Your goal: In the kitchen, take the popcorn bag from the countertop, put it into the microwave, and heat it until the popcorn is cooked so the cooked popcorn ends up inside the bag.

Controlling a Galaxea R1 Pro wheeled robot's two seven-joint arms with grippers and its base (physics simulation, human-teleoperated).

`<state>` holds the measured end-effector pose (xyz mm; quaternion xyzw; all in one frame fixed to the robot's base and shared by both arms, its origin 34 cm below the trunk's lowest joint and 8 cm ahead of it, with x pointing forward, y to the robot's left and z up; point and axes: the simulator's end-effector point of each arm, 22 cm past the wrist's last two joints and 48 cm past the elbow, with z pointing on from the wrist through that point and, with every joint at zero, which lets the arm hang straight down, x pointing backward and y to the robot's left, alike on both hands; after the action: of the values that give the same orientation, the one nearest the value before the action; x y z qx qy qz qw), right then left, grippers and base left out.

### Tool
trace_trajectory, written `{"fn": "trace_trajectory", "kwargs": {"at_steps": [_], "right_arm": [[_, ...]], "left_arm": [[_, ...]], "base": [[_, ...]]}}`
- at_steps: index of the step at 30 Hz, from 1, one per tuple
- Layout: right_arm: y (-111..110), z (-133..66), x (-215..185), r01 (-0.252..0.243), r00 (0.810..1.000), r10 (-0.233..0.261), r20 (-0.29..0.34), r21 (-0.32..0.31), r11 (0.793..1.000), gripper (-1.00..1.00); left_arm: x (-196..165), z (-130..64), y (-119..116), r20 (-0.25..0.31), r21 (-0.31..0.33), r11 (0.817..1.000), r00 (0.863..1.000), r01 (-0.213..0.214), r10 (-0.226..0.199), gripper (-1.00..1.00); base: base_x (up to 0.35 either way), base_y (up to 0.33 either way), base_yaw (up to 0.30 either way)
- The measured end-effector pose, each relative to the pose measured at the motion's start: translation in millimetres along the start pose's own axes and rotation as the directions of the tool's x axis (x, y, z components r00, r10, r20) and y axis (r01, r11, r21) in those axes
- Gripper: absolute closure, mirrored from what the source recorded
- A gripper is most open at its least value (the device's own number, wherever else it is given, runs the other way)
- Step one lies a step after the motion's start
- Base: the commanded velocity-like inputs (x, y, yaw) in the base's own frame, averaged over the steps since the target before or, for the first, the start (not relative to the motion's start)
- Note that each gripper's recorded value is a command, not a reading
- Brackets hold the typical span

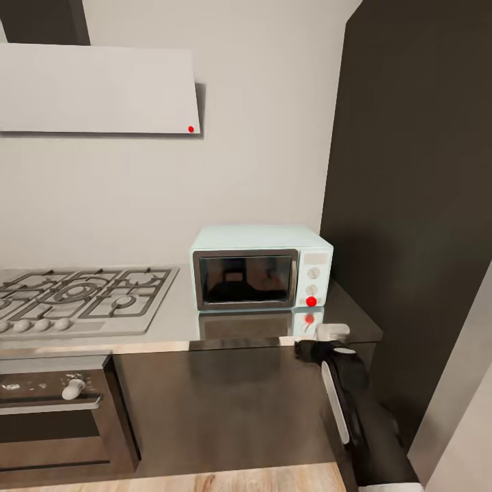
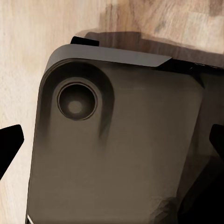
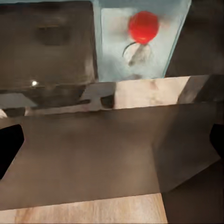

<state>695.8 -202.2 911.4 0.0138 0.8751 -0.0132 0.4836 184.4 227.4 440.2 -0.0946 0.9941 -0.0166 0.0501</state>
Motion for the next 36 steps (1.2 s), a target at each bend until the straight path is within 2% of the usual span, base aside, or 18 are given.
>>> {"fn": "trace_trajectory", "kwargs": {"at_steps": [2,6,10,13,16,17,18,19,20,21,23,26,30,33,36], "right_arm": [[-6,-3.1,-26,-0.004,0.999,0.003,0.041,0.026,1.000,-1.00],[-19,-7.8,-54,-0.014,0.996,0.007,0.085,0.082,0.997,-1.00],[-31,-17.9,-100,-0.034,0.988,0.011,0.157,0.140,0.990,-1.00],[-32,-25.2,-128,-0.047,0.978,0.015,0.206,0.154,0.987,-1.00],[-27,-29.6,-139,-0.050,0.971,0.016,0.239,0.137,0.989,-1.00],[-19,-31.9,-145,-0.038,0.966,0.005,0.260,0.126,0.991,-1.00],[-10,-34.0,-149,-0.020,0.961,-0.012,0.275,0.117,0.993,-1.00],[14,-39.5,-156,0.030,0.951,-0.058,0.304,0.096,0.995,-1.00],[21,-41.8,-159,0.048,0.945,-0.075,0.318,0.091,0.995,-1.00],[34,-46.8,-169,0.058,0.927,-0.080,0.366,0.069,0.996,-1.00],[39,-47.5,-172,0.059,0.920,-0.074,0.384,0.052,0.997,-1.00],[44,-45.1,-169,0.053,0.924,-0.056,0.378,0.019,0.998,-1.00],[54,-44.4,-172,0.021,0.918,-0.001,0.396,-0.046,0.999,-1.00],[54,-43.5,-174,0.010,0.913,0.017,0.408,-0.062,0.998,-1.00],[54,-35.8,-167,0.011,0.919,0.014,0.395,-0.061,0.998,-1.00]], "left_arm": [[0,0.0,0,0.000,0.000,1.000,1.000,0.000,0.000,-1.00],[0,0.0,0,0.000,0.000,1.000,1.000,0.000,0.000,-1.00],[0,0.0,0,0.000,0.000,1.000,1.000,0.000,0.000,-1.00],[0,0.0,0,0.000,0.000,1.000,1.000,0.000,0.000,-1.00],[0,0.0,0,0.000,0.000,1.000,1.000,0.000,0.000,-1.00],[0,0.0,0,0.000,0.000,1.000,1.000,0.000,0.000,-1.00],[0,0.0,0,0.000,0.000,1.000,1.000,0.000,0.000,-1.00],[0,0.0,0,0.000,0.000,1.000,1.000,0.000,0.000,-1.00],[0,0.0,0,0.000,0.000,1.000,1.000,0.000,0.000,-1.00],[0,0.0,0,0.000,0.000,1.000,1.000,0.000,0.000,-1.00],[0,0.0,1,0.000,-0.001,1.000,1.000,0.000,0.000,-1.00],[-1,0.0,1,0.001,-0.001,1.000,1.000,-0.001,0.001,-1.00],[-1,0.0,0,0.001,0.000,1.000,1.000,-0.001,0.001,-1.00],[-1,0.0,0,0.001,0.000,1.000,1.000,-0.001,0.001,-1.00],[-1,0.0,1,0.001,-0.001,1.000,1.000,-0.001,0.001,-1.00]], "base": [[0.000,0.000,0.000],[0.000,0.000,0.000],[0.000,0.000,0.000],[0.000,0.000,0.000],[0.000,0.000,0.000],[0.000,0.000,0.000],[0.000,0.000,0.000],[0.000,0.000,0.000],[0.000,0.000,0.000],[0.000,0.000,0.000],[0.000,0.000,0.000],[0.000,0.000,0.000],[0.000,0.000,0.000],[0.000,0.000,0.000],[0.000,0.000,0.000]]}}
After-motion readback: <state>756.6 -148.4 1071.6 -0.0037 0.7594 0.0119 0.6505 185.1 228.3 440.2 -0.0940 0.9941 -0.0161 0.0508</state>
